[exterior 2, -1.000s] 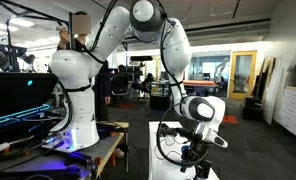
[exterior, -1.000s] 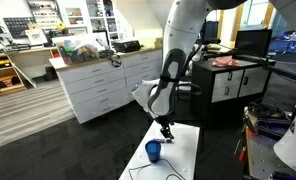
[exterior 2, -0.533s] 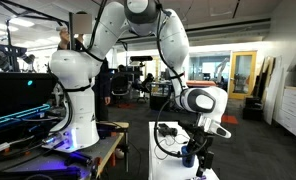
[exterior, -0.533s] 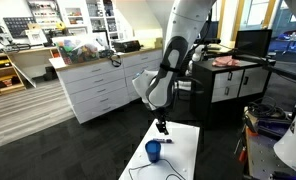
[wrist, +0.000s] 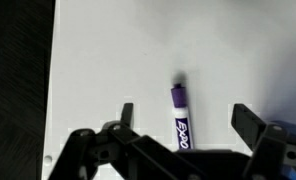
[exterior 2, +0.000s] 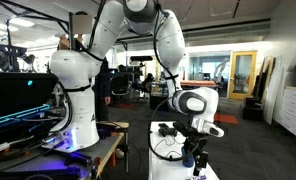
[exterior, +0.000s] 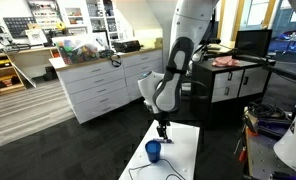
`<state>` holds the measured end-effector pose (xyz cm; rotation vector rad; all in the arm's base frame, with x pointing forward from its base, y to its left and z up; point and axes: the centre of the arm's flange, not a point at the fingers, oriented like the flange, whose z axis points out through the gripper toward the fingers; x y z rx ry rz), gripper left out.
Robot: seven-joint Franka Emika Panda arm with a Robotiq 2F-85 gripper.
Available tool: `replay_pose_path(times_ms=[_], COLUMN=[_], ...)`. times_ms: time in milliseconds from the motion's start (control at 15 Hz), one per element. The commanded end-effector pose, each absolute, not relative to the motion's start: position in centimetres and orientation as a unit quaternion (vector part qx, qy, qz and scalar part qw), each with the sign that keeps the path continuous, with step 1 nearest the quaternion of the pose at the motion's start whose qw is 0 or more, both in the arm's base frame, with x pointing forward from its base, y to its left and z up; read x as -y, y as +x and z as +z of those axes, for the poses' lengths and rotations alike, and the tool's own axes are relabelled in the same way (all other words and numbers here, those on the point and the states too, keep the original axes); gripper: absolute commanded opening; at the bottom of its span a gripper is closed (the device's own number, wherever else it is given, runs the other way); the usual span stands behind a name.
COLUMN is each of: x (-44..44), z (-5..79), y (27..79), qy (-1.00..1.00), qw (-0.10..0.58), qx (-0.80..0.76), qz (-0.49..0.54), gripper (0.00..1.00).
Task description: Place the orange sharpie in the cup
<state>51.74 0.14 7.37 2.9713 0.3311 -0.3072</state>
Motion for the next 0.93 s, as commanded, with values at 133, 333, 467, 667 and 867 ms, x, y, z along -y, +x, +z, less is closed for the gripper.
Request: replay_pose_path(times_ms=[133,333,467,667,867], x=[-0.8,-1.3,-1.4,-1.5,-1.4], z=[6.5,6.1,5.8,5.1,4.5], y=[48.5,47.9,47.7,47.5,47.4], qy=[0.984,0.980,0.979,0.976,0.972], qw=[0.070,0.082,0.085,0.091,0.099], qx=[-0.149,-0.171,-0.181,-0.197,-0.213], qz=[-0.065,-0.058,-0.051,-0.028,-0.010], gripper=[1.00,1.00,1.00,1.00,1.00])
